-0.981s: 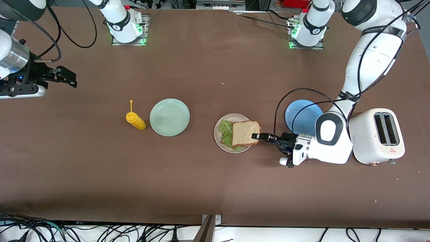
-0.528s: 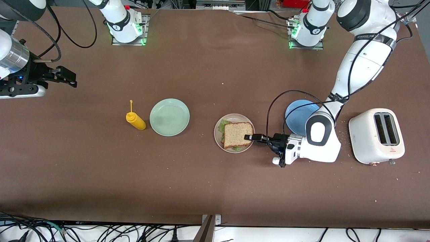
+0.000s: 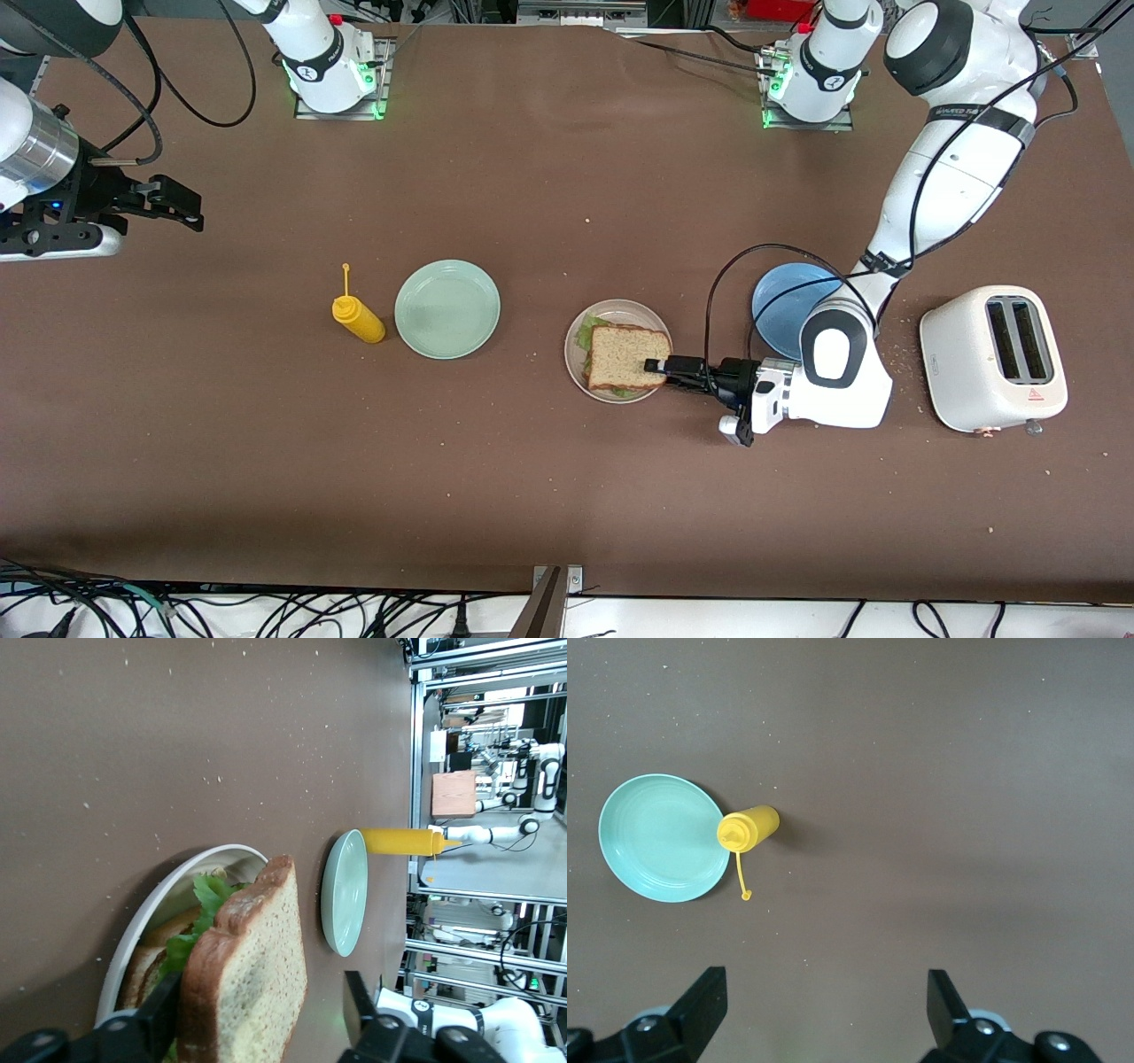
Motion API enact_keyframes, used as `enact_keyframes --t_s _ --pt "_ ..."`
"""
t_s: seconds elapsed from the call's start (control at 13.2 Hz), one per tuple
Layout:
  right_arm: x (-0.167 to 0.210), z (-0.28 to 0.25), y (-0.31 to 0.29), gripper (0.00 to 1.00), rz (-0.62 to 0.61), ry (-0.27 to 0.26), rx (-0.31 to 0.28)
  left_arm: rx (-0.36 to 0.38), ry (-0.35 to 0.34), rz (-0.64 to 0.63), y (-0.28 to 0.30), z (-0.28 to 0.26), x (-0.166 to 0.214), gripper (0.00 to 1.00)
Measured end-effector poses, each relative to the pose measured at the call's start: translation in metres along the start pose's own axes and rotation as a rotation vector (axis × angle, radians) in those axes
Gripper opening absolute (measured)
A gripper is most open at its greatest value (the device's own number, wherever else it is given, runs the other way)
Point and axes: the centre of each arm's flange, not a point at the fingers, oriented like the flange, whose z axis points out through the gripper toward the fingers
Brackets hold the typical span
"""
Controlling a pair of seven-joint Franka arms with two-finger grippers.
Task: Make sandwich in beige plate with both arms
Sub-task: 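Lower the bread onto the lettuce and open the left gripper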
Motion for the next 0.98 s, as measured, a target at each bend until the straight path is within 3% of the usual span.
enact_keyframes --t_s 0.08,0.15,0.53,0.98 --pt "0.0 0.0 0.0 1.0 0.0 -0.001 0.0 0.045 -0.013 0.037 0.006 -0.007 0.002 0.96" --pt "0.0 0.001 0.0 1.0 0.0 -0.001 0.0 0.085 -0.022 0.068 0.013 -0.016 0.004 1.0" --pt "0.001 0.001 0.0 1.0 0.0 -0.002 0.0 0.208 -0.052 0.103 0.032 -0.035 0.008 1.0" --pt "0.001 0.002 0.0 1.0 0.0 -0.002 0.0 0.522 -0.152 0.096 0.131 -0.096 0.001 1.0"
